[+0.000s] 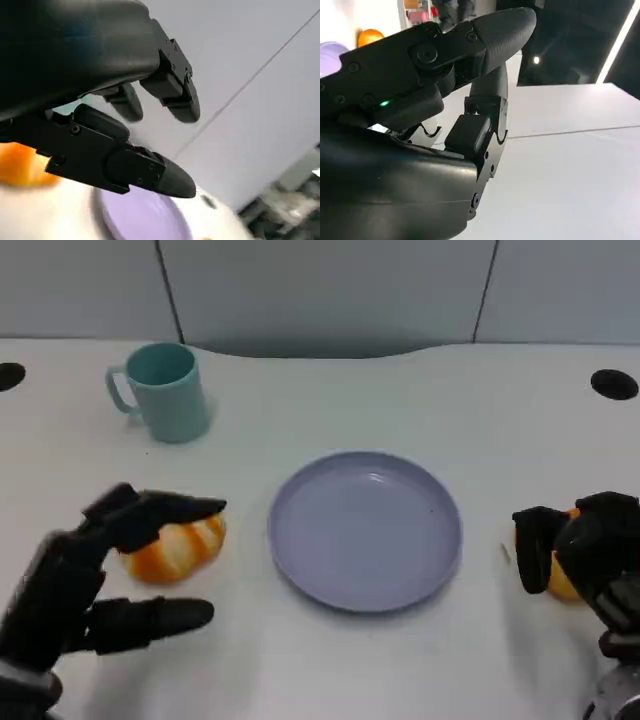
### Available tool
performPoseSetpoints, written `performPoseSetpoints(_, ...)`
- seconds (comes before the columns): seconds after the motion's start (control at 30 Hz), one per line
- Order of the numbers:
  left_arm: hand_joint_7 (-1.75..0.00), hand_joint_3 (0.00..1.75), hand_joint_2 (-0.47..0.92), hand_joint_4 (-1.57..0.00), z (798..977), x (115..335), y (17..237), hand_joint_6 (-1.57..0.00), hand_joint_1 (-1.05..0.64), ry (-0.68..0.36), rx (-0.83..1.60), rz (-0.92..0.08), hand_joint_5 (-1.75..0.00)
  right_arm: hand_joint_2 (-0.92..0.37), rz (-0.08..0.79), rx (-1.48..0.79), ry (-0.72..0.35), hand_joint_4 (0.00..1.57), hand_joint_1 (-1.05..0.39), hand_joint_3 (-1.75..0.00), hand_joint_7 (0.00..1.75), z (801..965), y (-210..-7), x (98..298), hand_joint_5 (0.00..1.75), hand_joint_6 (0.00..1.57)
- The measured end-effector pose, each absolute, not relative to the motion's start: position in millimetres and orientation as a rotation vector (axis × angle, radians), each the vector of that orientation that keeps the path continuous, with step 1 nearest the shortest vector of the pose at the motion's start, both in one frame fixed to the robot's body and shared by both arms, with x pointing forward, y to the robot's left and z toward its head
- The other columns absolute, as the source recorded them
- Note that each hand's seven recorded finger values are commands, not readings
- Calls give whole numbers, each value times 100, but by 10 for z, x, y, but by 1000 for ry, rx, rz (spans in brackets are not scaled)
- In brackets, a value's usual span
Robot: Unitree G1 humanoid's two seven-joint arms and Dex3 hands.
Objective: Grasp the bread from the table and place it into the plate.
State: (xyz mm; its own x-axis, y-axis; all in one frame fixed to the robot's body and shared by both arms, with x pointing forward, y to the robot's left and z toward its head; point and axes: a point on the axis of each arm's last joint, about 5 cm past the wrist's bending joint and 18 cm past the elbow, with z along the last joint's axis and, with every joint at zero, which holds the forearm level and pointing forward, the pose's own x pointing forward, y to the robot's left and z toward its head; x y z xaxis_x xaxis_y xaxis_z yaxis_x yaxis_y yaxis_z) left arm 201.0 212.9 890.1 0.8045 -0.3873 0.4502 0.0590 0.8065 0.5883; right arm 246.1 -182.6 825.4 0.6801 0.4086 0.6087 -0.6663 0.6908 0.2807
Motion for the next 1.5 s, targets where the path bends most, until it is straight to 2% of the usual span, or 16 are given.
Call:
performPoseSetpoints(0.07, -1, 11, 92, 0, 8922, 2128, 2153, -23, -97, -532, 710, -233, -29, -92, 626, 521, -528, 91, -45, -4, 77, 8255, -1821, 2465, 175, 103)
performPoseSetpoints(0.13, 0, 6, 88, 0, 8915, 2233, 2159, -13, -102, -489, 789, -209, -6, -92, 621, 521, -520, 89, -43, -6, 69, 8253, -1831, 2461, 175, 101)
performPoseSetpoints(0.2, 0, 4, 87, 0, 8852, 2383, 2130, -11, -103, -387, 878, -226, -2, -92, 631, 515, -517, 89, -43, -6, 73, 8258, -1830, 2467, 175, 101)
performPoseSetpoints(0.3, 0, 2, 85, 0, 8690, 2517, 2079, -9, -102, -239, 984, -260, 0, -92, 645, 508, -510, 91, -45, -5, 94, 8259, -1825, 2468, 175, 97)
performPoseSetpoints(0.43, -2, 0, 82, -2, 8564, 2644, 2009, -12, -96, -96, 1035, -314, -1, -92, 629, 503, -504, 90, -48, -7, 97, 8258, -1820, 2462, 175, 95)
performPoseSetpoints(0.53, -5, 0, 81, -19, 8526, 2725, 2012, -20, -89, 41, 1096, -330, -10, -92, 624, 484, -511, 91, -48, -7, 98, 8266, -1816, 2460, 175, 96)
performPoseSetpoints(0.63, -10, 0, 80, -67, 8509, 2784, 1993, -62, -51, 163, 1191, -354, -27, -92, 624, 483, -516, 92, -47, -9, 119, 8266, -1817, 2459, 175, 87)
performPoseSetpoints(0.67, -14, 0, 82, -93, 8531, 2820, 1961, -91, -34, 170, 1212, -362, -30, -91, 627, 482, -517, 93, -46, -8, 124, 8267, -1816, 2460, 175, 88)
performPoseSetpoints(0.7, -16, 0, 83, -106, 8561, 2856, 1943, -105, -27, 172, 1227, -362, -32, -90, 630, 482, -517, 94, -46, -7, 127, 8268, -1813, 2461, 175, 89)
performPoseSetpoints(0.77, -20, 0, 85, -103, 8598, 2892, 1937, -116, -20, 171, 1225, -354, -57, -92, 627, 483, -518, 93, -44, -6, 131, 8266, -1807, 2460, 175, 85)
performPoseSetpoints(0.9, -19, 1, 85, -96, 8622, 2893, 1938, -115, -13, 112, 1139, -334, -67, -92, 631, 472, -515, 92, -46, -4, 121, 8273, -1832, 2462, 175, 89)
performPoseSetpoints(1.03, -20, 1, 87, -91, 8661, 2873, 1869, -115, -7, -70, 1043, -368, -83, -92, 636, 469, -502, 91, -47, -6, 120, 8277, -1825, 2468, 175, 91)
performPoseSetpoints(1.13, -23, 0, 83, -90, 8725, 2900, 1817, -115, -14, -171, 1012, -368, -94, -92, 637, 469, -501, 90, -47, -7, 119, 8276, -1822, 2468, 175, 88)
performPoseSetpoints(1.3, -27, 0, 84, -87, 9195, 3089, 1607, -114, -22, -590, 828, -297, -115, -92, 631, 476, -497, 89, -46, -6, 108, 8276, -1795, 2472, 175, 90)
performPoseSetpoints(1.4, -32, 0, 81, -85, 9390, 3153, 1514, -115, -27, -720, 791, -282, -155, -92, 638, 473, -491, 90, -45, -10, 136, 8281, -1793, 2477, 175, 84)
performPoseSetpoints(1.5, -34, 0, 80, -85, 9465, 3128, 1305, -114, -25, -843, 740, -346, -158, -92, 665, 462, -491, 90, -43, -10, 141, 8291, -1790, 2489, 175, 81)
